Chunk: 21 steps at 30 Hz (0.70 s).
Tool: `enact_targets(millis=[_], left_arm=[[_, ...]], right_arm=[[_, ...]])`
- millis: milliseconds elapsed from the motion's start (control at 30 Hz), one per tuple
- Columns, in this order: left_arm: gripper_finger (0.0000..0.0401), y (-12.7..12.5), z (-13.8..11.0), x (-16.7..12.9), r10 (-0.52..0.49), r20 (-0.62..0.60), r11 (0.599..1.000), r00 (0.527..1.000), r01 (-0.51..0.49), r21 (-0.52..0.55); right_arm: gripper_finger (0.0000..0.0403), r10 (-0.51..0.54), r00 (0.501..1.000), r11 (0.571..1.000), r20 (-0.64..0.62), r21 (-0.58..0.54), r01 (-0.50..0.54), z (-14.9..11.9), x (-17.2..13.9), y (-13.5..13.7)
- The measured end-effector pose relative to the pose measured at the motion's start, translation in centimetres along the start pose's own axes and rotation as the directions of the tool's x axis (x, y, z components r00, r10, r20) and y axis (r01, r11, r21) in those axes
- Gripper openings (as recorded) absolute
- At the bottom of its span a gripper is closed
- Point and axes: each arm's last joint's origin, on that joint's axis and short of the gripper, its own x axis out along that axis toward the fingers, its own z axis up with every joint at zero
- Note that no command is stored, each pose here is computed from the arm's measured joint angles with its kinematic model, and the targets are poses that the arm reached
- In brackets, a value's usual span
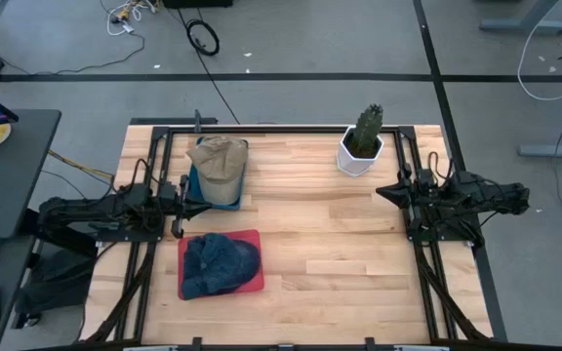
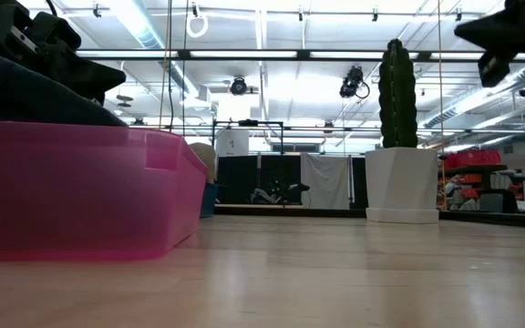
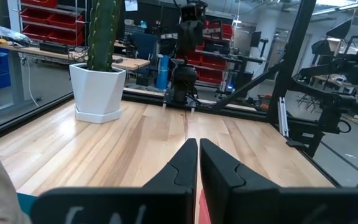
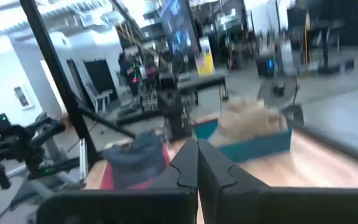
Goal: Pick & Place hat
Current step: Return to Home Position
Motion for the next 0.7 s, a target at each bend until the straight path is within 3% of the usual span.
enact_targets(millis=[133,433,700], left_arm=[[0.0021,0.0,0.0,0.0,0.000,-0.002,1.000,1.000,0.000,0.000],[0.0021,0.0,0.0,0.0,0.001,-0.003,1.000,1.000,-0.001,0.000],[0.0021,0.0,0.0,0.0,0.001,-0.003,1.000,1.000,-0.001,0.000]], right_arm=[[0.0000,-0.010,0.998,0.998,0.060,-0.062,0.014,-0.7,0.6,-0.2],[0.0000,0.013,0.984,0.999,0.180,-0.049,-0.004,-2.8,1.8,-0.7],[0.0000,0.002,0.974,0.993,0.229,-0.116,0.025,-2.4,1.8,-1.1]])
